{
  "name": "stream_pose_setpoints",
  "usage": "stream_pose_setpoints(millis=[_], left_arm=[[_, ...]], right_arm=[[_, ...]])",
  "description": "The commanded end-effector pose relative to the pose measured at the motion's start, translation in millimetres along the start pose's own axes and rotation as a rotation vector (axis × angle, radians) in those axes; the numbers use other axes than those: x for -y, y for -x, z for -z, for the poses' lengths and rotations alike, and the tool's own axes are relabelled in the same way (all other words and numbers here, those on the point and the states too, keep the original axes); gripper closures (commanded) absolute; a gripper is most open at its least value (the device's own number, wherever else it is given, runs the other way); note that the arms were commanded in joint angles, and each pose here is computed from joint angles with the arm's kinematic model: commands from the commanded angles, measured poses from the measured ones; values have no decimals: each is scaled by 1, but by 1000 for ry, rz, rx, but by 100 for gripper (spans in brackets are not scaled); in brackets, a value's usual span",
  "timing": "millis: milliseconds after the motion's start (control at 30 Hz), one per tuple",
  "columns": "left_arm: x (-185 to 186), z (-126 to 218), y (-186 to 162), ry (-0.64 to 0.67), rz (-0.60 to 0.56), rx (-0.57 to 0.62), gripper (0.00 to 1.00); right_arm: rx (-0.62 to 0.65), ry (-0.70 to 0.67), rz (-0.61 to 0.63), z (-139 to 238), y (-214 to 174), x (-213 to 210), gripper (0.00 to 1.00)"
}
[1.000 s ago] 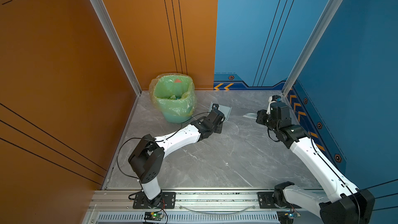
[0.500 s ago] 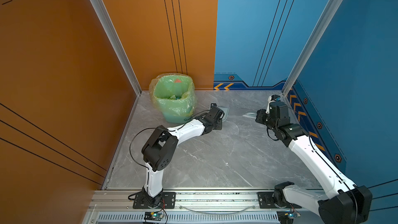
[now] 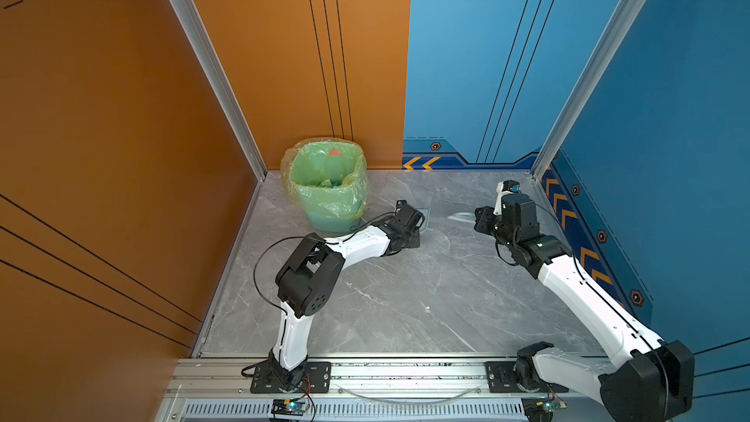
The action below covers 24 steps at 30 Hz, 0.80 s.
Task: Sweep away the paper scraps from the table
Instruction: 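Release the dustpan with the left gripper while the right brush moves toward it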
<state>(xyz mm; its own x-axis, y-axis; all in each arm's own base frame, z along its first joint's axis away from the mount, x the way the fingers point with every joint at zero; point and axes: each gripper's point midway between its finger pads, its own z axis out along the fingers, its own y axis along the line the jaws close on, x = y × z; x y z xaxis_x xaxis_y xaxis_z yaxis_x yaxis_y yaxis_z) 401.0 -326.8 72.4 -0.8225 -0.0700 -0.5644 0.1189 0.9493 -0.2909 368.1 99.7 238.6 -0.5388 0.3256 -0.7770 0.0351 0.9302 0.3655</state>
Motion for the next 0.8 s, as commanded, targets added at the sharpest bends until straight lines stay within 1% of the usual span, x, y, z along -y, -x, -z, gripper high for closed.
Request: stream_pose_setpoints(millis=[0, 100, 267, 467, 533, 600, 700, 767], left_arm=[[5, -9, -12, -20, 8, -20, 97], [5, -14, -19, -23, -3, -33, 97], [3, -19, -34, -6, -46, -66, 93], [-2, -18, -38, 25, -67, -65, 91], [-4, -19, -39, 33, -65, -64, 86], [-5, -20, -40, 35, -61, -66, 85], [-7, -22, -43, 42, -53, -73, 77], [-8, -22, -44, 45, -49, -74, 75]], right_arm=[[13, 36, 7, -6, -1, -10, 100], [3, 35, 20, -10, -7, -10, 100], [-2, 42, 49, -14, -15, -11, 100], [-12, 35, 64, -15, -21, -8, 100], [-12, 35, 65, -15, -22, -8, 100], [-13, 35, 66, -14, -22, -8, 100], [-19, 34, 69, -15, -24, -8, 100], [-21, 36, 73, -14, -25, -8, 100]])
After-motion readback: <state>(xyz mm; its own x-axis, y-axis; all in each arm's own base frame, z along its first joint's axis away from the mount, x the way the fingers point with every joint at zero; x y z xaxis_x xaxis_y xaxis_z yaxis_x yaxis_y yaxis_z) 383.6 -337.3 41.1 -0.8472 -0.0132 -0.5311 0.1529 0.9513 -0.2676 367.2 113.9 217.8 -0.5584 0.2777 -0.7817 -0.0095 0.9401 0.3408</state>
